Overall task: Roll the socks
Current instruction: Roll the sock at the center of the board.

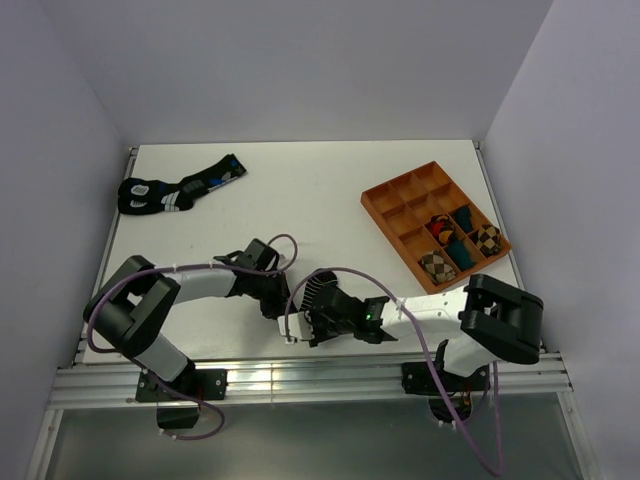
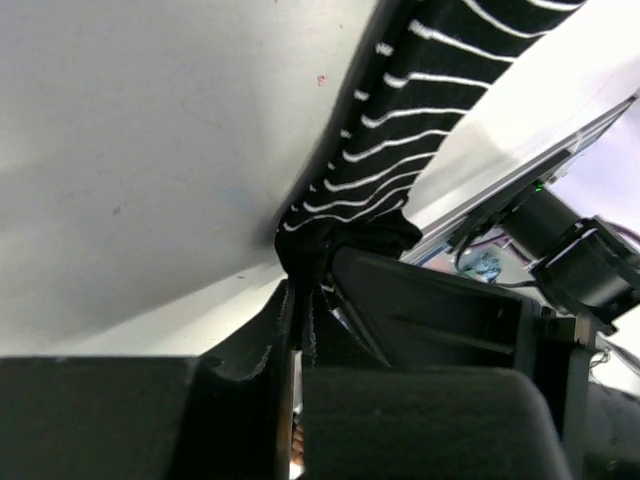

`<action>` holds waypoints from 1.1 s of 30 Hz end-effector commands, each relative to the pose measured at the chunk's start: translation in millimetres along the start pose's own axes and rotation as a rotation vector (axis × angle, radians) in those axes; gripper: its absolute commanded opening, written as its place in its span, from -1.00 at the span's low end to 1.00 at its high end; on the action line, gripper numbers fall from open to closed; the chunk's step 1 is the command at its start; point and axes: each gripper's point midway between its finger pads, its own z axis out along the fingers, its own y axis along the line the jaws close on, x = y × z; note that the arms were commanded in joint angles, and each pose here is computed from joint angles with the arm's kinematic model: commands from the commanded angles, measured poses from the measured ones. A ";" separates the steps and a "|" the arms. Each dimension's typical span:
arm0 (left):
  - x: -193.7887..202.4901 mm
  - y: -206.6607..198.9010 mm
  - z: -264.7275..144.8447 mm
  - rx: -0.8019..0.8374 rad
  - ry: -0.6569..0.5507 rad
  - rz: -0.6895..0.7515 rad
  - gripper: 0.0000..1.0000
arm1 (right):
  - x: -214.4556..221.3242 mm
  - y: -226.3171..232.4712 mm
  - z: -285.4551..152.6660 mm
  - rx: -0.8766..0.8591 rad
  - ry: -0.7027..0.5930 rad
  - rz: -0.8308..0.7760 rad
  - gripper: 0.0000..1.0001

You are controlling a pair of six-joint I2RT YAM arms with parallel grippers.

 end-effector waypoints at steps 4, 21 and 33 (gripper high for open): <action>-17.8 -23.7 -17.0 0.097 -0.164 -0.007 -0.56 | -17.6 -4.8 -16.6 -0.167 -0.080 0.143 -0.73; -66.8 -19.3 -71.0 0.214 -0.696 0.000 -0.40 | -19.0 -24.6 -28.9 -0.517 -0.013 0.478 -0.76; -65.3 -25.5 -77.6 0.273 -0.918 0.286 -0.42 | -0.1 -9.3 -21.4 -0.747 0.162 0.712 -0.76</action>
